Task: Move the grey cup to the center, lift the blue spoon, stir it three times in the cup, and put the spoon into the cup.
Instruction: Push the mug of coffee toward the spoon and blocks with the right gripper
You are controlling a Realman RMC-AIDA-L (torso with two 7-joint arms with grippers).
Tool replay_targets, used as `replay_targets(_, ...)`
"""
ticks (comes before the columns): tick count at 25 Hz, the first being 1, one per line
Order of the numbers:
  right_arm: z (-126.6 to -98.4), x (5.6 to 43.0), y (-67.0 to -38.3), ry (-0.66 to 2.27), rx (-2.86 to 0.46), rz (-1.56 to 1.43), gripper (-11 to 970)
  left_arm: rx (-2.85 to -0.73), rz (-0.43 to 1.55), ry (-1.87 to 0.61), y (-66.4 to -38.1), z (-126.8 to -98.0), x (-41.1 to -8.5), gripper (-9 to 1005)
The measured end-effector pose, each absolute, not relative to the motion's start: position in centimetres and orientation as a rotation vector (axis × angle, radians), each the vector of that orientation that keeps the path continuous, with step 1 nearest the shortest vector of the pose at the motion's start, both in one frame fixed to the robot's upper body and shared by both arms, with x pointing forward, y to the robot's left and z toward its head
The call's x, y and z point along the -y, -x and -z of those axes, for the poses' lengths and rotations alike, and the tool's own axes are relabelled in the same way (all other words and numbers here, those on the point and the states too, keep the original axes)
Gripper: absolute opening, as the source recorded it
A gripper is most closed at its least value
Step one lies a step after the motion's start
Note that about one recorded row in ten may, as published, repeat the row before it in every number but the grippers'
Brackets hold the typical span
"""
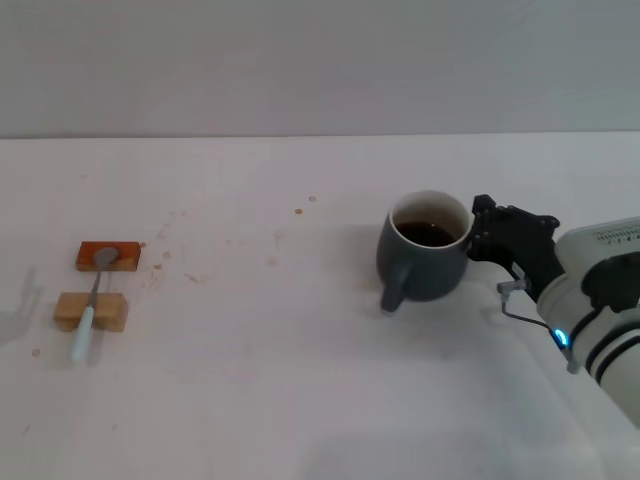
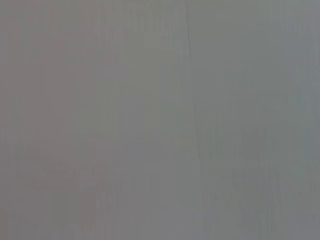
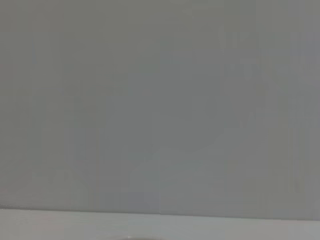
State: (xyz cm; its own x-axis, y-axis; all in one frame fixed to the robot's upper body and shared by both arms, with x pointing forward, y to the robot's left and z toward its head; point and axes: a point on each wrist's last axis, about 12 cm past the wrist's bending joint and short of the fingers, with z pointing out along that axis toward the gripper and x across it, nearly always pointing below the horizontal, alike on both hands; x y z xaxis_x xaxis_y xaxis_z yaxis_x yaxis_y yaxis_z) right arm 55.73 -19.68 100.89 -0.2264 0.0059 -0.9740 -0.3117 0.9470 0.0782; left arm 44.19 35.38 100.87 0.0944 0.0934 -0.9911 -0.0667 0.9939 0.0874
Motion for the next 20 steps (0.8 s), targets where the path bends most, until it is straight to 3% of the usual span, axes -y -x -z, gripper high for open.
replay_targets(20, -101.7, 14.9, -55.9, 0.399, -1.804, -0.427, -1, -1.463, -0.111, -0.025, -44.6, -101.0, -35.1, 815)
